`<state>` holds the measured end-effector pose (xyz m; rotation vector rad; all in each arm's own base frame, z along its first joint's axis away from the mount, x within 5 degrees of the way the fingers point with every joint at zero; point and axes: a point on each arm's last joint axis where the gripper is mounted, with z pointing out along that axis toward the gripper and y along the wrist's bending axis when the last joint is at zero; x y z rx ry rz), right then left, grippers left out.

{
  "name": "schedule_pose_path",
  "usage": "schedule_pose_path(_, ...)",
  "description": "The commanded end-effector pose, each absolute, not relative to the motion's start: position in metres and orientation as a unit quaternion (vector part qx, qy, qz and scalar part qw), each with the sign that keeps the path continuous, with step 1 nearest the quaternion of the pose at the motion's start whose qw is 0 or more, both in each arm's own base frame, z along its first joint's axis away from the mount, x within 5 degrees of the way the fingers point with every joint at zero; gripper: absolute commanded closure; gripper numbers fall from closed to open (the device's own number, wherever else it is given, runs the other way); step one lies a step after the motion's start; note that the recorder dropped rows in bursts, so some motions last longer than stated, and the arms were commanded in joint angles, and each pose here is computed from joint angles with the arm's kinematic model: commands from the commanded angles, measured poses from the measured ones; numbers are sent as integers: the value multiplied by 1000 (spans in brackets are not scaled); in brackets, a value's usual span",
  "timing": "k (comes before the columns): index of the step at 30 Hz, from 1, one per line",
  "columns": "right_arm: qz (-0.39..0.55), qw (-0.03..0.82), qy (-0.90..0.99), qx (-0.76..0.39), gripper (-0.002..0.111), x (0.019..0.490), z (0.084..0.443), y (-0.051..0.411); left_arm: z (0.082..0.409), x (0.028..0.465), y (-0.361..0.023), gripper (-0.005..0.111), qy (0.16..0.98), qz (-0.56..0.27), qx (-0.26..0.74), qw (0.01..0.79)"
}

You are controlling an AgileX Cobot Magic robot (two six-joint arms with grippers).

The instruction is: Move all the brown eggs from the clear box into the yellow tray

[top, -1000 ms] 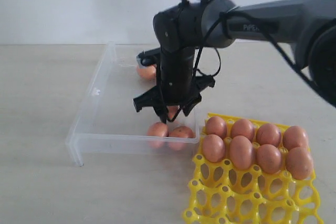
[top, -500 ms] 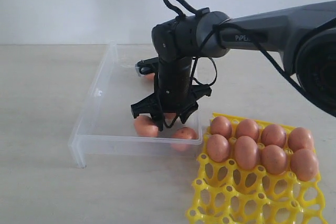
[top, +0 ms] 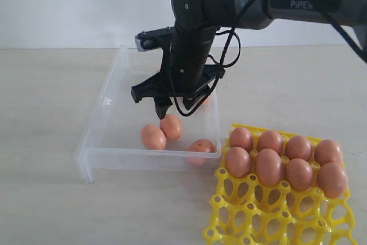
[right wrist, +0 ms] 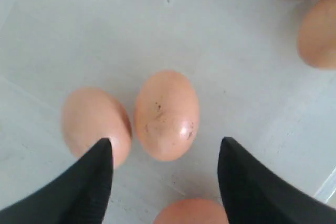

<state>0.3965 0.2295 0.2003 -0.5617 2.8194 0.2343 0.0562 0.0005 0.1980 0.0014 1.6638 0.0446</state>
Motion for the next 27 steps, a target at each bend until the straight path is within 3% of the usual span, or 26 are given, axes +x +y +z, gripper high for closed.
schedule_pose_path(1, 97, 179, 961, -187, 57, 402, 210, 232, 197, 56, 1, 103, 738, 21, 1, 675)
schedule_pose_path(13, 83, 146, 968, -184, 57, 410, 167, 235, 197, 56, 1, 103, 738, 21, 1, 675)
schedule_pose_path(27, -6, 200, 939, -278, 57, 421, 169, 225, 197, 56, 1, 103, 738, 21, 1, 675)
